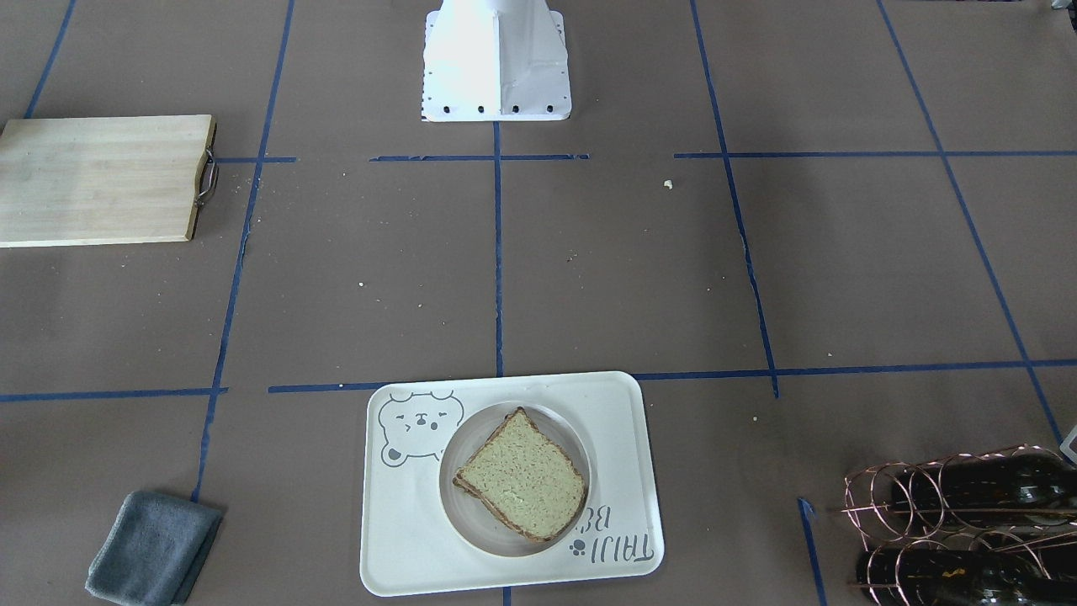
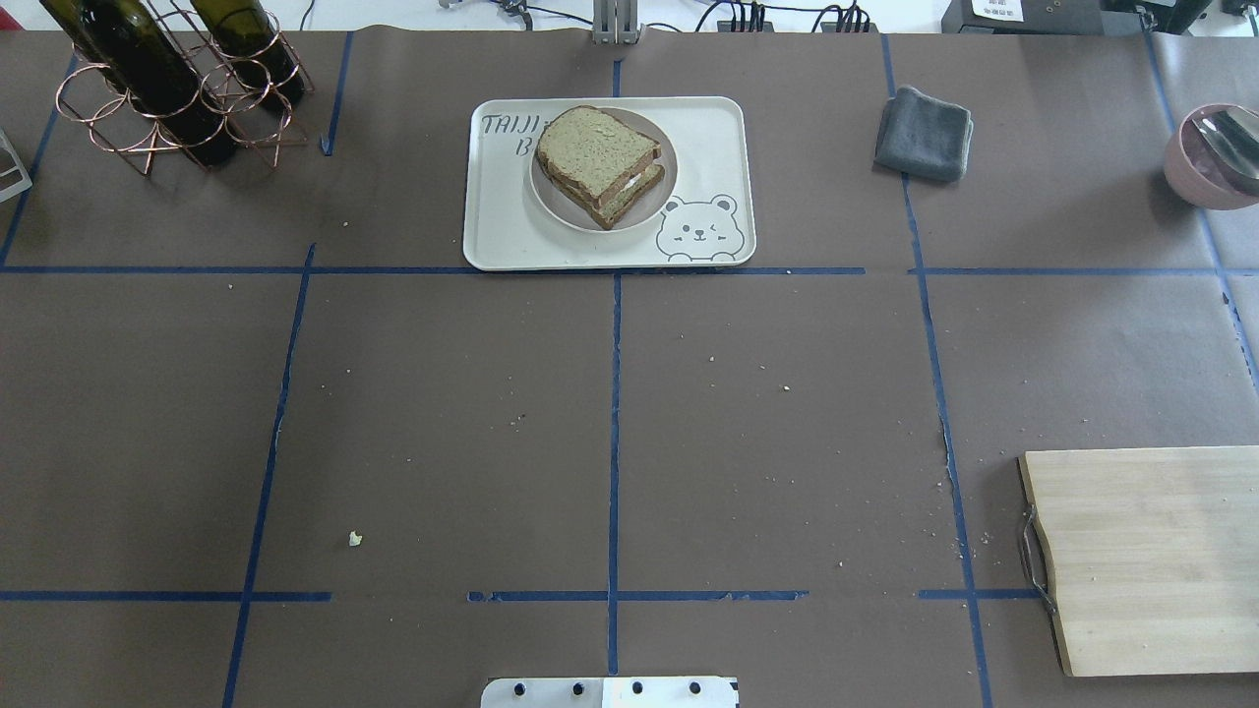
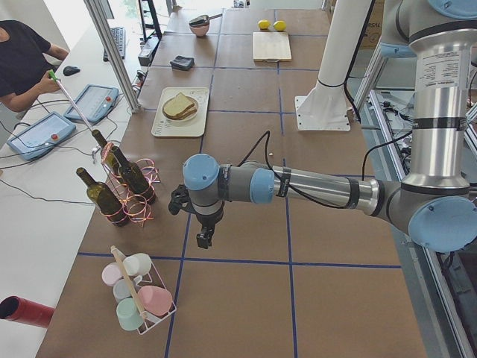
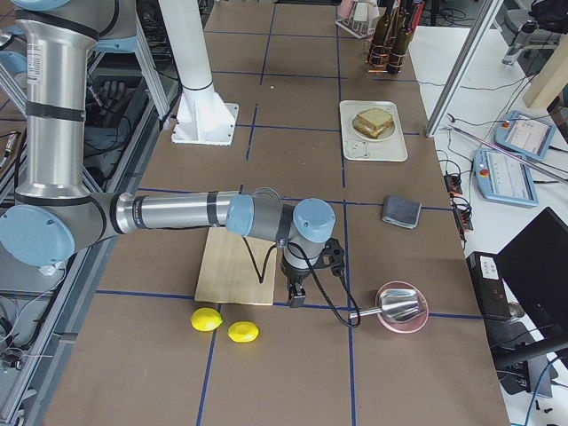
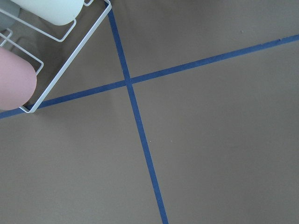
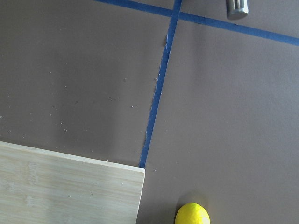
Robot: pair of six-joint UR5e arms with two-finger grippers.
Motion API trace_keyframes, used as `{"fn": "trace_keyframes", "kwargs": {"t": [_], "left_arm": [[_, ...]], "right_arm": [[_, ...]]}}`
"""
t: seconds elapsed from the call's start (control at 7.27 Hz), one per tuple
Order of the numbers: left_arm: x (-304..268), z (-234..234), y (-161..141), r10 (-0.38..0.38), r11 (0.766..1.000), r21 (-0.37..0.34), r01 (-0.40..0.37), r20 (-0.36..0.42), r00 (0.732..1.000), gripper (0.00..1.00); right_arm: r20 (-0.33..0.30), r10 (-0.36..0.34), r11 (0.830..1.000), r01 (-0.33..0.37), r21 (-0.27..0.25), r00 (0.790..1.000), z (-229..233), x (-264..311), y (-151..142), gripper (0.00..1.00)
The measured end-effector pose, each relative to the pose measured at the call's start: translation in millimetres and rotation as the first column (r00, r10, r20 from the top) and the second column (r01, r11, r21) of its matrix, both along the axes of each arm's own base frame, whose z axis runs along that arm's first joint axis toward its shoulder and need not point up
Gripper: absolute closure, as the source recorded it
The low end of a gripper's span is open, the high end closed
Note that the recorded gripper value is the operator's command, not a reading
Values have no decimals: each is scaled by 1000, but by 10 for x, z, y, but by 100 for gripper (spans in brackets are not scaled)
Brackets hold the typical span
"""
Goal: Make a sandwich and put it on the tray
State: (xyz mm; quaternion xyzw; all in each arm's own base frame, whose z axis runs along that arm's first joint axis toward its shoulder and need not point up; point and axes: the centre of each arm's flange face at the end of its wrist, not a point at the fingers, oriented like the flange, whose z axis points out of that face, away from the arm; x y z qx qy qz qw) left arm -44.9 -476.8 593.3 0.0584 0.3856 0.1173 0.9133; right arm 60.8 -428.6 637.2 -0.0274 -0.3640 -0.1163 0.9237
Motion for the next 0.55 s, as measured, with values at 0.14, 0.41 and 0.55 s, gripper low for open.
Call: {"fn": "trace_keyframes", "kwargs": {"t": [0.14, 0.41, 0.55], "left_arm": [[-15, 6, -9, -3, 1000, -2, 3, -1, 1000, 0], [-40, 88, 102, -22, 999, -30, 22, -1, 1000, 0], [-44, 96, 132, -57, 996, -64, 57, 0, 998, 0]], "right_arm": [[1, 1, 1000, -1, 3, 1000, -18, -1, 0, 0], [12, 42, 999, -42, -13, 999, -125, -14, -7, 0], [20, 77, 996, -76, -36, 997, -174, -25, -1, 0]]}}
